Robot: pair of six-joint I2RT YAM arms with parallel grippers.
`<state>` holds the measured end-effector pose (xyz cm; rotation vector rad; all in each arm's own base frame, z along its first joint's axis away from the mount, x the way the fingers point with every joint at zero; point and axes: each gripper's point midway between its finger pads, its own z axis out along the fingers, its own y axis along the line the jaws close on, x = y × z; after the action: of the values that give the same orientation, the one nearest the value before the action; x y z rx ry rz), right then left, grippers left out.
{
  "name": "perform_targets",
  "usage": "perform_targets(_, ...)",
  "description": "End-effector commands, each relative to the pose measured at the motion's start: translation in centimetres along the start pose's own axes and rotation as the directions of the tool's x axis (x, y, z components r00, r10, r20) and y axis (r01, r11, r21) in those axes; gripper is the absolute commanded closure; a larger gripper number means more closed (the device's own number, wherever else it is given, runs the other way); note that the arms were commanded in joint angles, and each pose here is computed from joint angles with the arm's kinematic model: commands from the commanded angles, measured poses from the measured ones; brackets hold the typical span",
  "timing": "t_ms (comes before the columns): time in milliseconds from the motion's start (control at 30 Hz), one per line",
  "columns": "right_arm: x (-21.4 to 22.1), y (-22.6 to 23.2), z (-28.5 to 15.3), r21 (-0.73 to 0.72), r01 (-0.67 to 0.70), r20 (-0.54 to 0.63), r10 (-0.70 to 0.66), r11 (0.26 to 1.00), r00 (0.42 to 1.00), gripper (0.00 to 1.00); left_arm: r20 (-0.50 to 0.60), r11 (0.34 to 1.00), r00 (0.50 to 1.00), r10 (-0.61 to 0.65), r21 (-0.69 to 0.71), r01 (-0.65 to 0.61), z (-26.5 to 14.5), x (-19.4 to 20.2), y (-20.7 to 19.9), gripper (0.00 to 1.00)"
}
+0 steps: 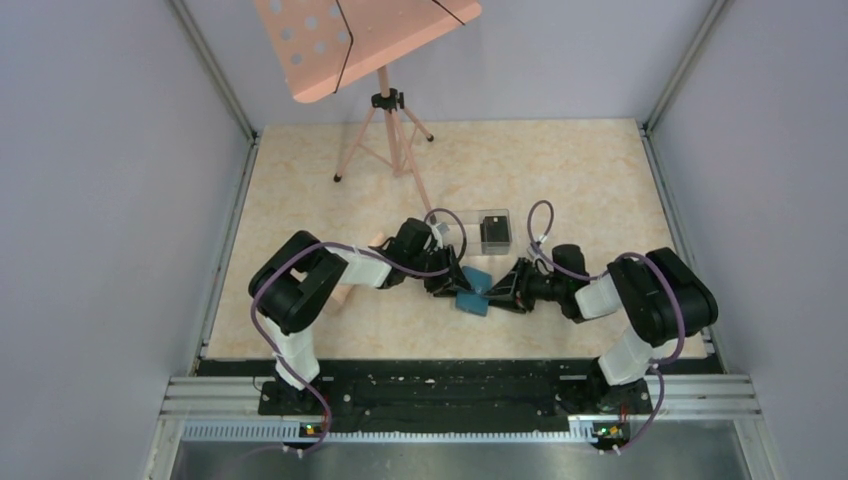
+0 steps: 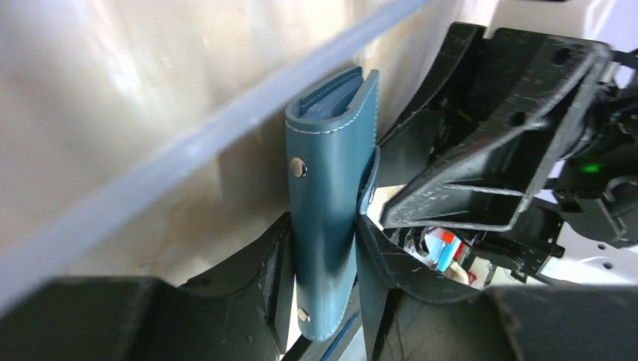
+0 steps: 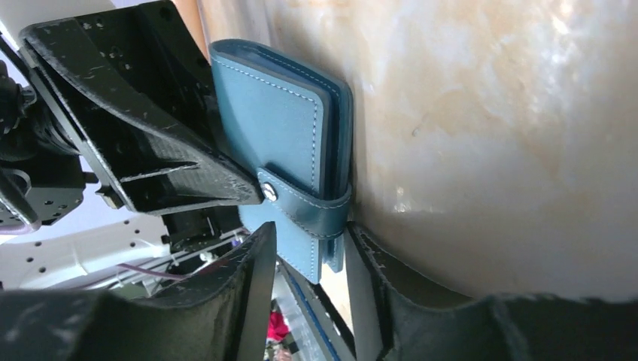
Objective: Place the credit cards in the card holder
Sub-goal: Pick up the card holder from the center of the board.
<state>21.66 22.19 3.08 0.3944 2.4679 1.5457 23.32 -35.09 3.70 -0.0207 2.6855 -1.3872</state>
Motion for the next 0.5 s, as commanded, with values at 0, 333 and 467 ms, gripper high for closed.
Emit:
perform_targets(0,-0.4,1.8,0.1,-0.083,0.054,0.036,-0.051,0.995,0.998,0.66,-0.007,0.991,0.999,0.033,0.128,-0.032,-0.1,0.1,-2.5,0.62)
perform_targets(333,-1.3,3.8,-1.3,-0.023,0.175,0.081,-0.173,0.984,0.982,0.86,0.041,0.988,0.997,0.070,0.138,-0.075,-2.1,0.0,-4.2,0.93)
perform_targets(467,-2.3,4.7,-2.4,0.061,0.261,0.115,-0.266,0.963,0.957,0.70,0.084,0.992,0.990,0.117,0.028,-0.120,-3.2,-1.1,-4.2,1.00)
